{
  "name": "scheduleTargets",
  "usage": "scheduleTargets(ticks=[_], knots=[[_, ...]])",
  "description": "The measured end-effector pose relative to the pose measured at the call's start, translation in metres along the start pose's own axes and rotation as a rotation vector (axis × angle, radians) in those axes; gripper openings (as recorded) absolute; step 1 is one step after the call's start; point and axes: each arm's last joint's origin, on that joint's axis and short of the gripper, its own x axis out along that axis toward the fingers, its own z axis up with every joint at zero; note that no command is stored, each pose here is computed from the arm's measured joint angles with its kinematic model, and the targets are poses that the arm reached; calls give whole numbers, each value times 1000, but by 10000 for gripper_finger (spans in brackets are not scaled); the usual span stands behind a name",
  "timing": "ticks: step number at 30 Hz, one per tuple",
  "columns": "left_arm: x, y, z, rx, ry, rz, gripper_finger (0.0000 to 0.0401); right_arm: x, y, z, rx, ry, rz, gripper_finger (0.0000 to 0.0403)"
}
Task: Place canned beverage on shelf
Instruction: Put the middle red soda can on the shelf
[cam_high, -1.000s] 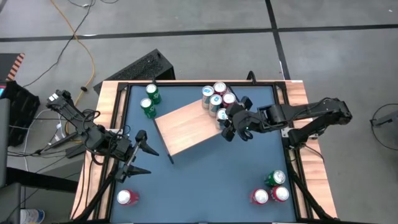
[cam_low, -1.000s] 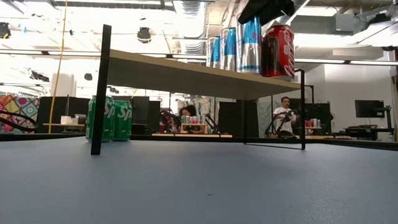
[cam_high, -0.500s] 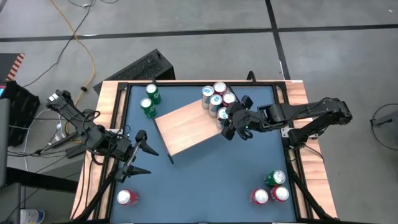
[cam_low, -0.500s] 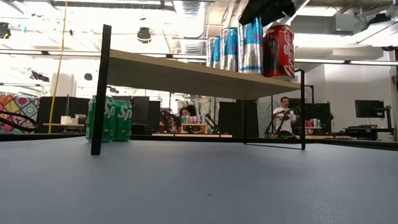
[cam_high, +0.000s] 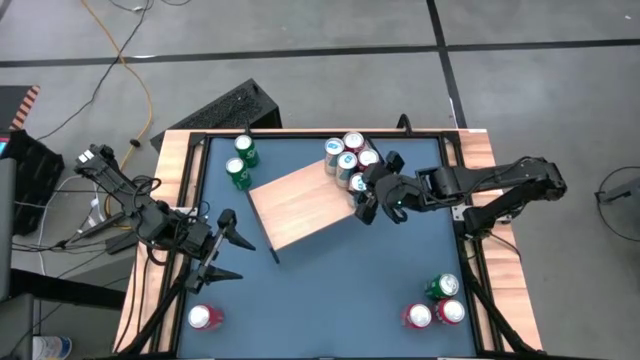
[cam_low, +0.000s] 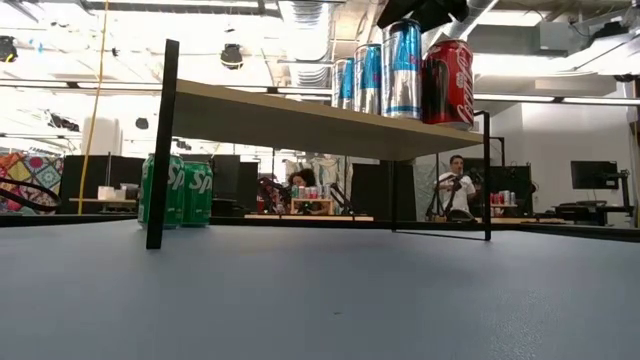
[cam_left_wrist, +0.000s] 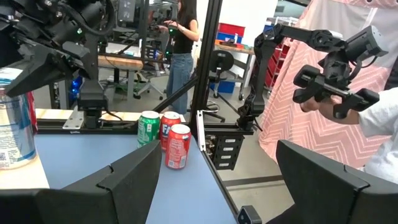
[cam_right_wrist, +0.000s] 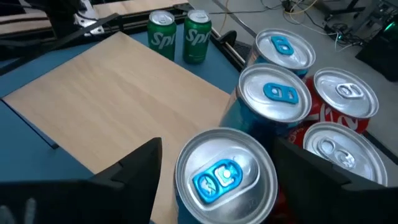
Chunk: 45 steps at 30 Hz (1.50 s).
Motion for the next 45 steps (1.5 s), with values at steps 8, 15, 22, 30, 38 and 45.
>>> scheduleTargets(ticks=[8,15,22,30,38,45], knots=[[0,0,0,-1,0,0,303,0,-1,1,-14,-10,-16,291],[0,0,-2,6,18,3,303,-2,0,3,-70,-53,-91,291],[0,0,-3,2,30,5,303,-6,0,4,-88,-73,-105,292],[0,1,-3,-39,24,39,303,-29,0,22,-112,-132,-81,292],[0,3,-6,-85,48,93,303,-83,27,23,-166,-112,173,292],[3,5,-12,-74,70,176,303,-106,54,-37,-140,208,269,292]])
